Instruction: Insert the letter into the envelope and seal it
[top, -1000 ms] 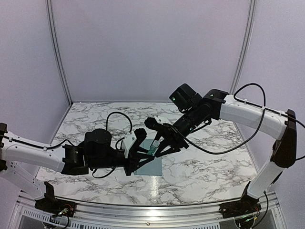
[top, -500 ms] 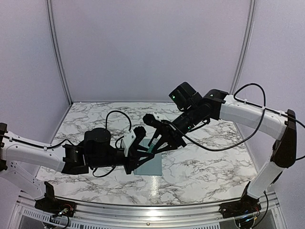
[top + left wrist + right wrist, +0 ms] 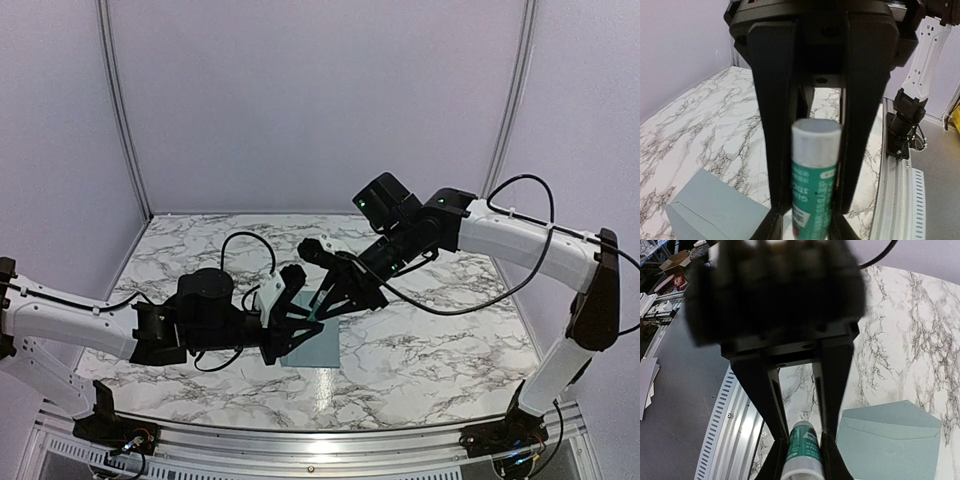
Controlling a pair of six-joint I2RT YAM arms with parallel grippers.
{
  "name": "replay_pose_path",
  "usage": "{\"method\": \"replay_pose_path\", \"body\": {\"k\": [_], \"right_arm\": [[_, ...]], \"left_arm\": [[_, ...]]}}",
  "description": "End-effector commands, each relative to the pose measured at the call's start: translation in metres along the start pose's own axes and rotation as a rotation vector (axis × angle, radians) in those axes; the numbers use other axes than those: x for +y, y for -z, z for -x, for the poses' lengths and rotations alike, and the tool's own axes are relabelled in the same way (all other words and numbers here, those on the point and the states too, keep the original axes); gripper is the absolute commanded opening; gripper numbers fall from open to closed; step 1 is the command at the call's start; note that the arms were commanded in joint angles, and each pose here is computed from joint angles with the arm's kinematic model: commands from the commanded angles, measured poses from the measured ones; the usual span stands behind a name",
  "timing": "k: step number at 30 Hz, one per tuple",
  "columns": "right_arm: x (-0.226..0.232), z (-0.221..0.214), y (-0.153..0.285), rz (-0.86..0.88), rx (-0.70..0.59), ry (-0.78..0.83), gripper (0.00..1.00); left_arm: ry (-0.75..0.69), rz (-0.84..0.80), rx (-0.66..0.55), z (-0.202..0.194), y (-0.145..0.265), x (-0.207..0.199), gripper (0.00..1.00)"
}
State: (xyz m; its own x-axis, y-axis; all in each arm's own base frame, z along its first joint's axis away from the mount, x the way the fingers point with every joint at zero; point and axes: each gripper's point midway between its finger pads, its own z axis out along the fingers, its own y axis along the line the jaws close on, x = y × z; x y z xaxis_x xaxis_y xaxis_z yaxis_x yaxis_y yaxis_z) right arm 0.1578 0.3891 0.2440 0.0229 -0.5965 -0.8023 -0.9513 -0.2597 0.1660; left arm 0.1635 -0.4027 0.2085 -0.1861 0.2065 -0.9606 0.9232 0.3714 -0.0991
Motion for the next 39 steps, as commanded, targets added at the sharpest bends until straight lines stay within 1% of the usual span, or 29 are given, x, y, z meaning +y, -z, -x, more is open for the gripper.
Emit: {"method": "replay_pose_path", "body": {"k": [1, 3, 5, 7, 9, 13, 16, 18, 19, 20, 21, 23, 25, 28, 30, 35, 36, 37, 39], "right_arm": [[-0.003, 0.001, -0.007, 0.002, 0.007, 0.011, 0.03], [-0.018, 0.002, 0.002, -0.039, 0.004, 0.009, 0.02], [-0.042, 0.0, 0.018, -0.097, -0.003, -0.014, 0.02], [-0.066, -0.002, 0.032, -0.171, 0.012, -0.026, 0.02], [-0.087, -0.009, 0.042, -0.248, 0.045, -0.038, 0.01], [-0.116, -0.02, 0.047, -0.346, 0.111, -0.06, 0.01], [-0.128, -0.023, 0.046, -0.38, 0.133, -0.072, 0.0], [-0.134, -0.025, 0.045, -0.396, 0.141, -0.079, 0.0], [-0.138, -0.026, 0.045, -0.404, 0.149, -0.082, 0.0], [-0.14, -0.026, 0.045, -0.411, 0.151, -0.078, 0.0], [-0.144, -0.027, 0.044, -0.416, 0.157, -0.077, 0.0], [-0.15, -0.03, 0.044, -0.438, 0.167, -0.076, 0.0], [-0.155, -0.032, 0.043, -0.45, 0.174, -0.078, 0.0], [-0.157, -0.038, 0.039, -0.446, 0.189, -0.085, 0.0], [-0.158, -0.042, 0.037, -0.447, 0.206, -0.086, 0.0], [-0.162, -0.054, 0.034, -0.46, 0.247, -0.075, 0.0], [-0.163, -0.055, 0.033, -0.463, 0.25, -0.074, 0.0], [-0.163, -0.056, 0.032, -0.462, 0.249, -0.075, 0.0], [-0.163, -0.058, 0.027, -0.451, 0.249, -0.076, 0.0]], "left_arm": [[0.0, 0.109, -0.044, 0.007, 0.007, 0.022, 0.38], [0.015, 0.164, -0.05, 0.004, 0.017, 0.033, 0.47], [0.058, 0.24, -0.07, 0.003, 0.032, 0.051, 0.58], [0.116, 0.313, -0.094, 0.001, 0.048, 0.069, 0.63], [0.191, 0.382, -0.12, -0.001, 0.062, 0.09, 0.66], [0.339, 0.462, -0.142, -0.005, 0.077, 0.122, 0.65], [0.446, 0.501, -0.126, -0.008, 0.077, 0.152, 0.59], [0.531, 0.479, -0.085, -0.01, 0.068, 0.172, 0.52], [0.565, 0.425, -0.057, -0.004, 0.059, 0.175, 0.46], [0.595, 0.421, -0.01, -0.015, 0.052, 0.186, 0.41], [0.607, 0.386, 0.009, -0.005, 0.043, 0.191, 0.38], [0.633, 0.384, 0.071, -0.011, 0.026, 0.207, 0.33], [0.633, 0.377, 0.119, -0.016, 0.009, 0.218, 0.22], [0.663, 0.321, 0.161, -0.026, -0.019, 0.227, 0.08], [0.692, 0.268, 0.174, -0.03, -0.037, 0.228, 0.01], [0.798, 0.131, 0.239, -0.047, -0.082, 0.226, 0.0], [0.821, 0.123, 0.261, -0.057, -0.09, 0.228, 0.0], [0.832, 0.113, 0.264, -0.057, -0.096, 0.229, 0.0], [0.861, 0.108, 0.306, -0.07, -0.106, 0.23, 0.0]]}}
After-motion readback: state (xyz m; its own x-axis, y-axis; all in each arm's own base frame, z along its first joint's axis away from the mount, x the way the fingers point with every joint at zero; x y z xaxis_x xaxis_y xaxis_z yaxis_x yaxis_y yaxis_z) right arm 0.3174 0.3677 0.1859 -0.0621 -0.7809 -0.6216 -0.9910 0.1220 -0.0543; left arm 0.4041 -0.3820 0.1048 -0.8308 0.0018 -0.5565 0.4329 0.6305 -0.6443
